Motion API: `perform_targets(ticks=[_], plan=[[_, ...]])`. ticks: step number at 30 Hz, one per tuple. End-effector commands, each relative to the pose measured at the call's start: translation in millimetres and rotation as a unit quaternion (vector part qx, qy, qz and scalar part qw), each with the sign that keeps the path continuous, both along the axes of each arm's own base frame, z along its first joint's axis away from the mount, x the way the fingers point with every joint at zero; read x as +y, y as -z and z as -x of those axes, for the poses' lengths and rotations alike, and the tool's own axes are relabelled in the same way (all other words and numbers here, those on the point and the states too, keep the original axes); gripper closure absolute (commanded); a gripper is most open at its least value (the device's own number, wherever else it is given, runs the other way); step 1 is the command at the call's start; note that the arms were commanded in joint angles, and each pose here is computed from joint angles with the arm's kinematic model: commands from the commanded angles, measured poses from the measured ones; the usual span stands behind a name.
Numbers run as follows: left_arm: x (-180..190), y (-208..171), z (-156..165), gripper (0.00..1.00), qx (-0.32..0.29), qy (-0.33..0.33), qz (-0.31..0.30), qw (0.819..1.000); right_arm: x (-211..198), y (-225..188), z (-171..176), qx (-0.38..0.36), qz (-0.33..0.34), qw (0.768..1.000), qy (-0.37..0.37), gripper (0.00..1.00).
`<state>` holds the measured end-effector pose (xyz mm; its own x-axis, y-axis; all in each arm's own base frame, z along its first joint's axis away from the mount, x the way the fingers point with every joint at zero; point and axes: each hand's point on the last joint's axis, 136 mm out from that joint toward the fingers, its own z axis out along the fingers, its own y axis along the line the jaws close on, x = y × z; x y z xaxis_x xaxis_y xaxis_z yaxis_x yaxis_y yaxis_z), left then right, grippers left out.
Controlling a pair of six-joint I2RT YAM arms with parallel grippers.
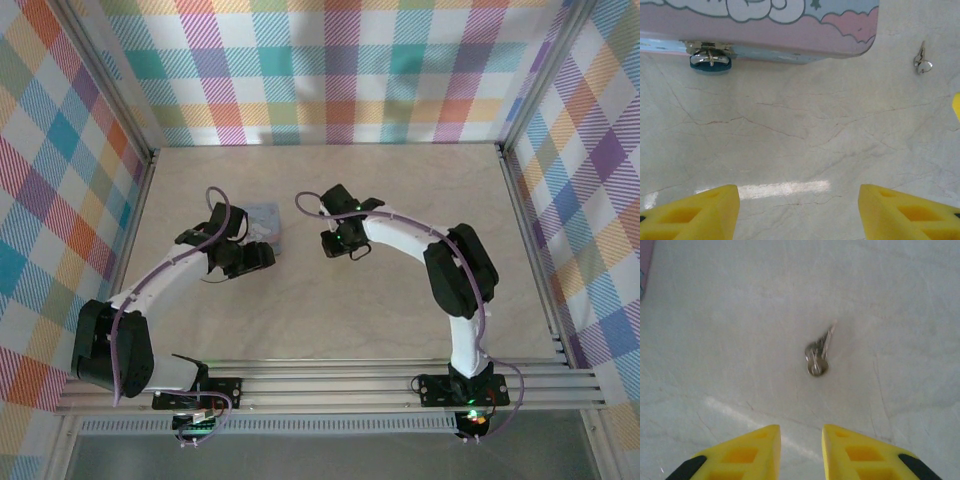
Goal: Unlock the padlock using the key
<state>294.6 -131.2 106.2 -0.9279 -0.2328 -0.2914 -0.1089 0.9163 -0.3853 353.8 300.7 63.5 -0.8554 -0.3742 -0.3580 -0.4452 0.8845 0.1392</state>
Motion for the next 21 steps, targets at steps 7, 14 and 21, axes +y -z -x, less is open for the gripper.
perform_targets(ticks=[7, 14, 21], plan=[[-7, -10, -1, 0.36, -0.012, 0.003, 0.013, 1.0, 20, 20, -27, 0.003, 0.028, 0.999, -0.019, 0.7], [-6, -6, 0, 0.36, -0.007, 0.004, 0.007, 1.0, 19, 31, -28, 0.016, 0.044, 0.999, -0.017, 0.7], [-10, -4, -1, 0.36, -0.002, 0.009, 0.015, 1.0, 9, 41, -19, 0.031, 0.062, 0.998, -0.013, 0.71]])
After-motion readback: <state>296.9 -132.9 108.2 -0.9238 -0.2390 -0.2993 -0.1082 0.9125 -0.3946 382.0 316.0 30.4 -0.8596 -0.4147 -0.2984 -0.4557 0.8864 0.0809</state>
